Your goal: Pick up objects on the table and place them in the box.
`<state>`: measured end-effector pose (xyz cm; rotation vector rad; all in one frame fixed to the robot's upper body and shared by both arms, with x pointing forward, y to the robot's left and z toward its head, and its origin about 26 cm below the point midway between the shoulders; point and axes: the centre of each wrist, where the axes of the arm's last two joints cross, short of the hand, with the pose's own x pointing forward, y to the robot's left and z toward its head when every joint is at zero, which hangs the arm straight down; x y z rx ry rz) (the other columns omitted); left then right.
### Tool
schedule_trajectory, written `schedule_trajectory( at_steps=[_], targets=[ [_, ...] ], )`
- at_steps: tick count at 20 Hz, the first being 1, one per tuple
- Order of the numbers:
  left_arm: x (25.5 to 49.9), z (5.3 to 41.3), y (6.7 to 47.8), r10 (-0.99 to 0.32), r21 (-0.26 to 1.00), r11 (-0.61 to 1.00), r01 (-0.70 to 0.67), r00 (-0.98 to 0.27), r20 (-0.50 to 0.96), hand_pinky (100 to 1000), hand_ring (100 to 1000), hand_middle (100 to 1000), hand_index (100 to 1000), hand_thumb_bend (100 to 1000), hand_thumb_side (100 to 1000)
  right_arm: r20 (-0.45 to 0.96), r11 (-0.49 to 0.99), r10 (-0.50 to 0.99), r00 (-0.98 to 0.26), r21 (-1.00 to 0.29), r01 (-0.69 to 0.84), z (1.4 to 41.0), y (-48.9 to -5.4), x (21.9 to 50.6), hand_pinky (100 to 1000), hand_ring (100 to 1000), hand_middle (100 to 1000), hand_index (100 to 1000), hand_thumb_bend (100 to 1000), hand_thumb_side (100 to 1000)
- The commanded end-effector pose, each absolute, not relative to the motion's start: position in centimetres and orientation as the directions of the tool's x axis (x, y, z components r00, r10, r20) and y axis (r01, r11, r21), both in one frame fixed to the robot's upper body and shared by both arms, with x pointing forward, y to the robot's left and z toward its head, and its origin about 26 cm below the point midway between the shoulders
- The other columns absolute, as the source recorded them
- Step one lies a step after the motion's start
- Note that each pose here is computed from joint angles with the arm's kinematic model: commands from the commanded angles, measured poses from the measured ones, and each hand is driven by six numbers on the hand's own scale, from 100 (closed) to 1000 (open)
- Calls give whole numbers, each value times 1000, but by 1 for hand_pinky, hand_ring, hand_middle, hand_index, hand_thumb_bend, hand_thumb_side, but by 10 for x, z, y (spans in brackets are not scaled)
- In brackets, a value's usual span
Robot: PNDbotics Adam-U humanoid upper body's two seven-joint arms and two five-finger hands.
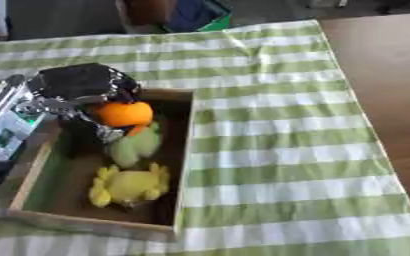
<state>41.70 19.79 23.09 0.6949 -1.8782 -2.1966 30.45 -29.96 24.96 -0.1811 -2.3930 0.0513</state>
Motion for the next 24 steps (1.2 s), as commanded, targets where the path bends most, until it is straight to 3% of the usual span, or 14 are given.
schedule_trajectory(
  at_steps=[1,2,3,4,10,14,16,17,18,20,24],
  targets=[
    [409,258,201,-362,928,-244,-283,-861,-357,421,624,674,743,507,941,647,986,165,-744,-108,125,258,-301,300,727,715,550,821,100,845],
    [406,263,200,-354,920,-237,-311,-854,-380,424,626,677,744,556,982,649,986,165,-743,-110,123,258,-301,300,727,715,550,821,100,845],
    [403,267,200,-351,914,-228,-337,-847,-400,433,633,682,744,735,1000,650,986,164,-742,-110,121,258,-301,300,727,715,550,822,100,844],
    [401,269,200,-352,908,-220,-356,-840,-414,434,632,678,740,789,1000,651,987,163,-741,-111,120,258,-301,300,727,714,549,821,100,844],
    [399,273,202,-386,894,-164,-417,-807,-447,433,630,674,731,803,1000,653,987,163,-739,-110,121,257,-301,300,726,714,548,821,100,842],
    [396,280,203,-410,892,-101,-441,-798,-441,425,622,663,711,715,1000,652,987,161,-741,-106,120,258,-300,301,726,714,548,821,100,842],
    [396,283,208,-450,898,-33,-439,-796,-406,405,609,646,692,488,1000,650,988,157,-743,-101,120,258,-300,301,725,714,550,821,100,842],
    [396,284,213,-480,901,14,-433,-794,-374,386,599,635,691,213,1000,651,988,153,-744,-96,119,258,-299,301,725,714,550,820,100,843],
    [396,283,219,-522,903,85,-422,-791,-320,381,593,627,691,100,990,650,989,149,-745,-92,118,259,-299,301,725,715,551,820,100,843],
    [396,280,237,-614,882,266,-388,-774,-155,374,579,610,693,100,836,647,990,140,-749,-83,114,260,-298,301,726,716,554,820,100,848],
    [387,279,278,-638,696,635,-334,-735,230,368,566,592,696,100,844,628,991,135,-766,-83,107,265,-296,302,726,719,562,820,100,862]
  ],
)
